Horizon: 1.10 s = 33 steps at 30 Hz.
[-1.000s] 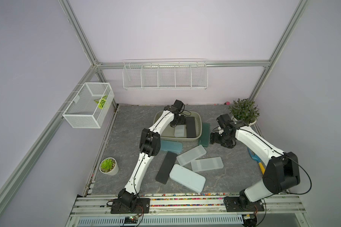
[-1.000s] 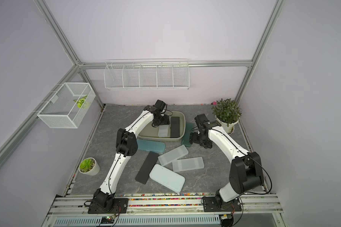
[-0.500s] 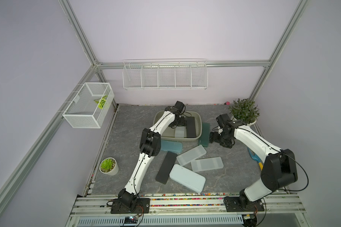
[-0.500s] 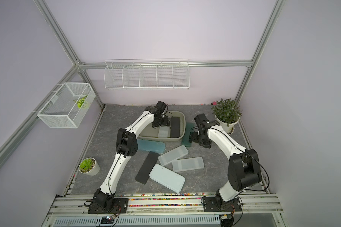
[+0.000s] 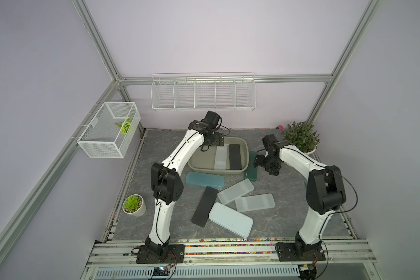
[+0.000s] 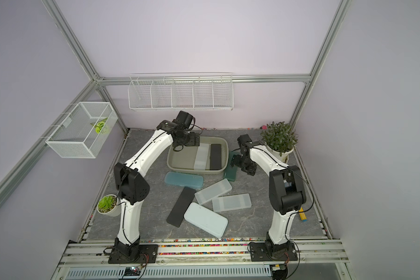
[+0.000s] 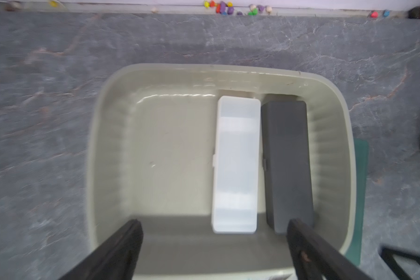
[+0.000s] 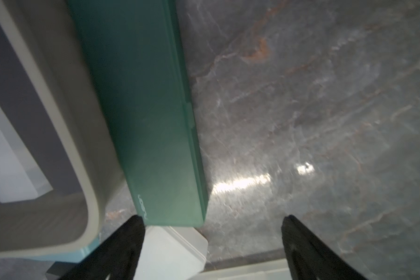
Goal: Put the pencil case into the storage box
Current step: Place the pencil case at the storage box, then move the storage box to the center of the board, then pick up the pencil case from the center of the board.
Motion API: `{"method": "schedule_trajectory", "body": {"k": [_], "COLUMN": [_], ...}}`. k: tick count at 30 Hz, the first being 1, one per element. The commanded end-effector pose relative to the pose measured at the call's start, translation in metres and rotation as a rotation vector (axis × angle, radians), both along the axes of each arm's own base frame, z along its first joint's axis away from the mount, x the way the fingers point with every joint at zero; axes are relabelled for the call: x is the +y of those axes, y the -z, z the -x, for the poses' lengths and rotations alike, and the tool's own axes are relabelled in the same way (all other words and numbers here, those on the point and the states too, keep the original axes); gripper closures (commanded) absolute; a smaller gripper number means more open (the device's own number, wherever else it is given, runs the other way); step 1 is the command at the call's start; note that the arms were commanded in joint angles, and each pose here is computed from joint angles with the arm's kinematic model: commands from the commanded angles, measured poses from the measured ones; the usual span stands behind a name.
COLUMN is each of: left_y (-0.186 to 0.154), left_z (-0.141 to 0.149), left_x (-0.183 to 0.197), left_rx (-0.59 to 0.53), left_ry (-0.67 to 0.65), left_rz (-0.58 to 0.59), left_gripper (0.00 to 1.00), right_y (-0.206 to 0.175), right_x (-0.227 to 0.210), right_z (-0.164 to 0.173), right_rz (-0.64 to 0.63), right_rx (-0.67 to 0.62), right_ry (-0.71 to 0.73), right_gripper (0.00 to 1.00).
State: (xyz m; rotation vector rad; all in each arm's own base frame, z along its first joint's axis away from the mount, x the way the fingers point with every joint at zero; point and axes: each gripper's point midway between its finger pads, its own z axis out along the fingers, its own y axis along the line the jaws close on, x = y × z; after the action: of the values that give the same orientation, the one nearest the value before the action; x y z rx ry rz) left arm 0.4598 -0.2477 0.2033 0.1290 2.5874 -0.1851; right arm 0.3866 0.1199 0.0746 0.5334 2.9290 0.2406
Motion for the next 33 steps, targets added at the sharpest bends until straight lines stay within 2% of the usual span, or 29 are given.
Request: {"method": "schedule_trajectory", "body": {"k": [1, 7, 13, 19, 26, 30, 33], "left_y": [0.021, 0.028, 0.032, 0.034, 0.044, 0.048, 0.048], "left_z": [0.010, 0.030, 0.038, 0.039, 0.042, 0.041, 0.038], "left_x": [0.045, 0.105, 0.140, 0.152, 0.158, 0.161, 0.164], "left_rx": [0.048, 0.087, 0.105, 0.120, 0.136, 0.139, 0.132], "left_ry": [-0.085, -0.178, -0.227, -0.235, -0.237, -0.244, -0.250], "left_rz": [-0.064, -0.089, -0.108, -0.113, -0.122, -0.123, -0.122], "left_gripper": [0.02, 0.02, 0.02, 0.02, 0.02, 0.03, 0.03], "right_y": [0.009, 0.031, 0.038, 0.043, 0.058, 0.069, 0.068], "right_x": [0.008, 0.020, 0.042, 0.057, 0.043, 0.029, 0.024], "right_z": [-0.011, -0.018, -0.028, -0.033, -0.023, -0.011, -0.008], "right_rz": [-0.019, -0.008, -0.011, -0.002, 0.087, 0.151, 0.168], "right_rx": [0.018, 0.065, 0.059, 0.077, 0.152, 0.204, 0.194], "right_ry": [0.019, -0.007, -0.073, -0.113, -0.106, -0.108, -0.111], "right_gripper": [0.07, 0.07, 0.07, 0.06, 0.07, 0.11, 0.18]}}
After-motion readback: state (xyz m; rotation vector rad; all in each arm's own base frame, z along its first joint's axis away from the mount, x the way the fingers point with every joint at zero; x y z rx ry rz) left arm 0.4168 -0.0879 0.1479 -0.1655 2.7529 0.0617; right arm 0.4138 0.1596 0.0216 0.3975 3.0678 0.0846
